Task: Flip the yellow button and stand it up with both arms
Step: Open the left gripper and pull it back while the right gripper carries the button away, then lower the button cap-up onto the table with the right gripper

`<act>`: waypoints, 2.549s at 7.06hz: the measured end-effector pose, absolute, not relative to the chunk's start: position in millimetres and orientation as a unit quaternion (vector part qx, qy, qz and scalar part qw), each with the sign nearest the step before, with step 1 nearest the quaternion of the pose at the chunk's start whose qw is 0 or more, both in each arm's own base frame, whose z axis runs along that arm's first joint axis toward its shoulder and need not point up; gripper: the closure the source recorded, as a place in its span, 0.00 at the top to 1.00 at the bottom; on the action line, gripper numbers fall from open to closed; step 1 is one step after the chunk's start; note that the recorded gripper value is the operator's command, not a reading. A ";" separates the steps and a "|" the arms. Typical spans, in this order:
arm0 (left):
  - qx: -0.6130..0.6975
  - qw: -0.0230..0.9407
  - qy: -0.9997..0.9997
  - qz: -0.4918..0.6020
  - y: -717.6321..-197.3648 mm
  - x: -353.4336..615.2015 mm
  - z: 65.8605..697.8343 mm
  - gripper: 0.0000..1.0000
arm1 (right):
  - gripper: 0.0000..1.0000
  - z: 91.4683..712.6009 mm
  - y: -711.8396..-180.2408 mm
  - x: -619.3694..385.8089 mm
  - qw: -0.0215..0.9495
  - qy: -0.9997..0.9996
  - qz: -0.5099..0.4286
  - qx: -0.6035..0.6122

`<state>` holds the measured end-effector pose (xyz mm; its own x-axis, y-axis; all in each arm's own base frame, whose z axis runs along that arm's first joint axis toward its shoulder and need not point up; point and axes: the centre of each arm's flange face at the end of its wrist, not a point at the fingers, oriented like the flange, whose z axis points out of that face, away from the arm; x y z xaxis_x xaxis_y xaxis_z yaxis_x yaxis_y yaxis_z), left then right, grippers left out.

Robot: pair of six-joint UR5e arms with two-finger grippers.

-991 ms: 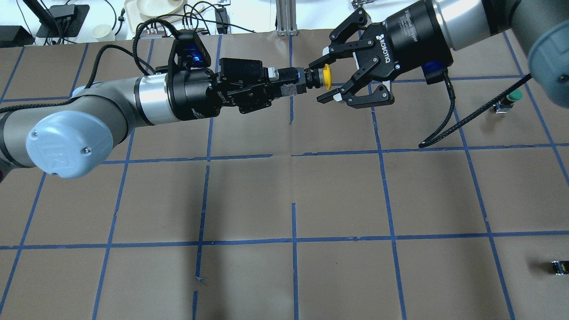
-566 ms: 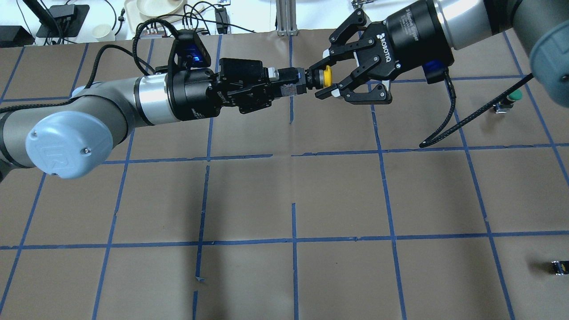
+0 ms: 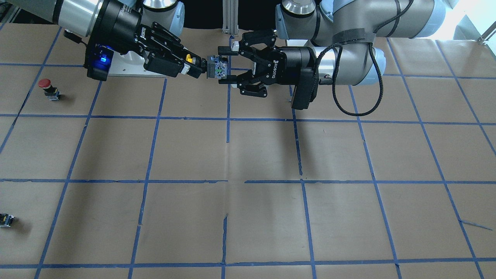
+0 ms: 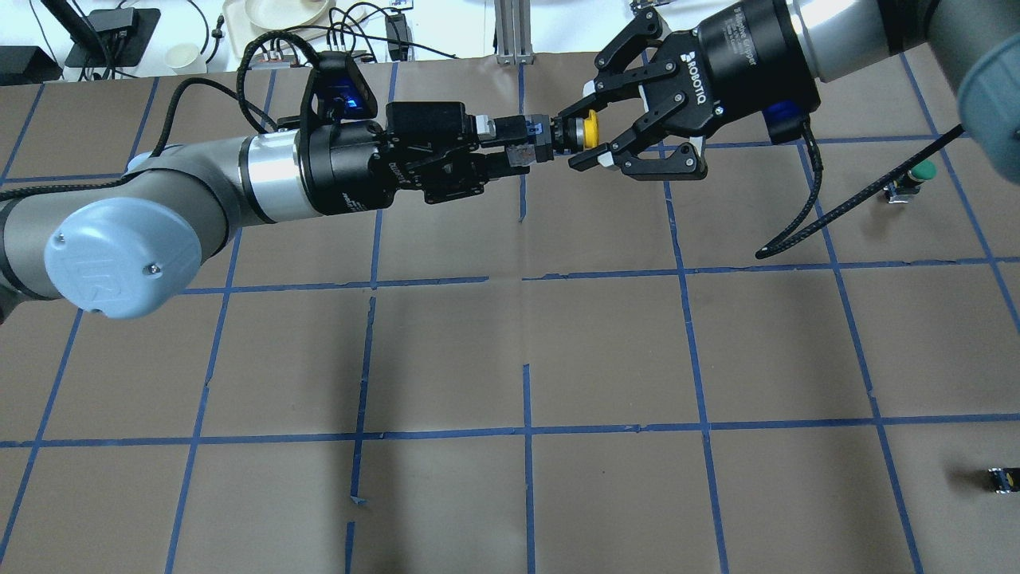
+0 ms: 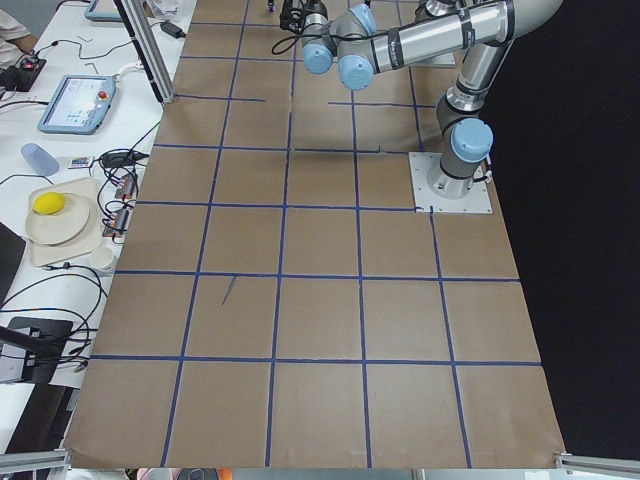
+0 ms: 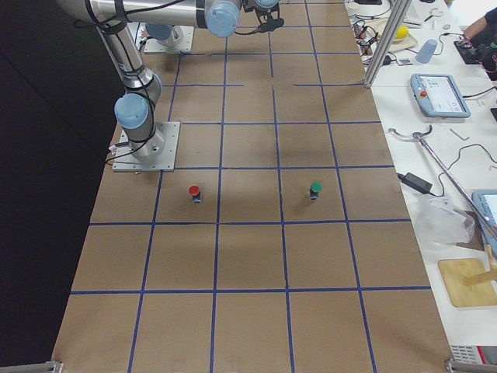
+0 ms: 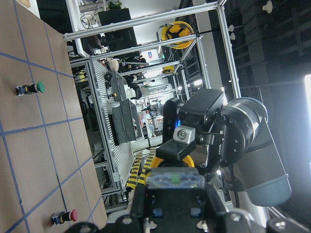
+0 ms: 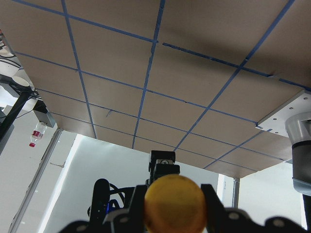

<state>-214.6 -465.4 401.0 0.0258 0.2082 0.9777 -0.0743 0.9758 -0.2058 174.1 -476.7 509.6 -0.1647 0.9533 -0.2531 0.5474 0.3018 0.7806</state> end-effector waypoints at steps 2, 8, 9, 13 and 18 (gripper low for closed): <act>-0.048 0.711 -0.694 0.099 -469.5 -210.0 404.6 0.97 | 0.21 509.8 -478.8 170.6 0.375 0.714 0.265 0.528; -0.051 0.600 -0.799 0.010 -497.3 -182.8 419.4 0.98 | 0.18 486.9 -497.5 60.2 0.318 0.841 0.099 0.427; -0.055 0.547 -0.835 -0.008 -500.4 -173.3 417.6 0.99 | 0.14 480.7 -497.0 36.1 0.292 0.880 0.065 0.369; -0.069 0.236 -0.969 -0.017 -516.7 -126.2 419.2 0.99 | 0.08 428.2 -498.3 -46.2 0.166 0.986 0.001 0.025; -0.020 -0.011 -1.000 0.019 -505.1 -136.5 485.6 0.99 | 0.08 339.5 -494.8 -209.8 0.067 0.922 -0.113 -0.364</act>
<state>-136.5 -505.1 485.6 -0.9989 0.0399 -0.0235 0.0407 0.9985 -0.0371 -209.8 -494.8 339.5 -0.7259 -0.6866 -0.0414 -0.6562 0.7093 -0.2576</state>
